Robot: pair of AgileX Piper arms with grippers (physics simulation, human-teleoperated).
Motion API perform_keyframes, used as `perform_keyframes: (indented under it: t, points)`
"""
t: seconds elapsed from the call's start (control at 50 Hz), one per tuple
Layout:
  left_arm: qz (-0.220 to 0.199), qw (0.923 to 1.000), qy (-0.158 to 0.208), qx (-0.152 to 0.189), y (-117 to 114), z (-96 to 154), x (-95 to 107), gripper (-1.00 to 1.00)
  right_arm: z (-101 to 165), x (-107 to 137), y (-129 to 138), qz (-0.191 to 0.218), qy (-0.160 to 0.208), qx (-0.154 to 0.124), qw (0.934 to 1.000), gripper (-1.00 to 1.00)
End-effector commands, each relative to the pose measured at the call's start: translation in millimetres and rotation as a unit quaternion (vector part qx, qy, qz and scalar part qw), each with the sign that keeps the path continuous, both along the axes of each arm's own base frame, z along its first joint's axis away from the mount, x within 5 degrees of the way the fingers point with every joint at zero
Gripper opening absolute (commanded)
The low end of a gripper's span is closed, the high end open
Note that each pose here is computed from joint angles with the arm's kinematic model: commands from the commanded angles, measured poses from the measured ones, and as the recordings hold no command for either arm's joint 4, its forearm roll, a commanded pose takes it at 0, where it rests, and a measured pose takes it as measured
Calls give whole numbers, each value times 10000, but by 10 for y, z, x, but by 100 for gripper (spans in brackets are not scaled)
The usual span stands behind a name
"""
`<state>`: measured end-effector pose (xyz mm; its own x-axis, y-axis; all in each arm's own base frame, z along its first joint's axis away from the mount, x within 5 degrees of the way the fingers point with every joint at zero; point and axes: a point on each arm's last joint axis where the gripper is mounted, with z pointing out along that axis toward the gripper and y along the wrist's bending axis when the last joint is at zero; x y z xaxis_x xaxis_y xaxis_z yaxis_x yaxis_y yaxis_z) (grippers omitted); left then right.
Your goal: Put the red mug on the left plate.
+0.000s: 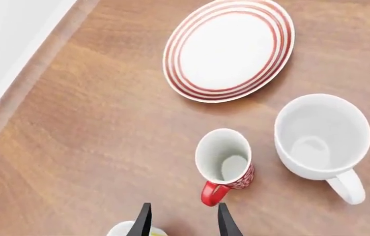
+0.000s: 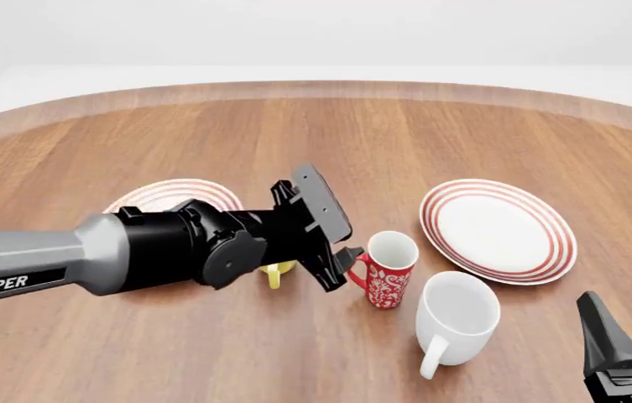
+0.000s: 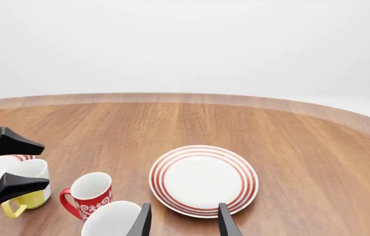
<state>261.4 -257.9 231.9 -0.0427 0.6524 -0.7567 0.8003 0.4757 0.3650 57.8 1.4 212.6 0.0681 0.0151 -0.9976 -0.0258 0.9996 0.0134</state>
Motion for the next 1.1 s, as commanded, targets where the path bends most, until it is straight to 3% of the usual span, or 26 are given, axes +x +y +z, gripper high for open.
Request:
perform_keyframes:
  t: [0.02,1.1]
  points:
    - [-28,10000,38,26,-12,-70,-23,100,0,0,0,1,0,0,10000,100]
    - [-36,9997,234,-61,-206,-390,18,100,0,0,0,0,0,1,10000,100]
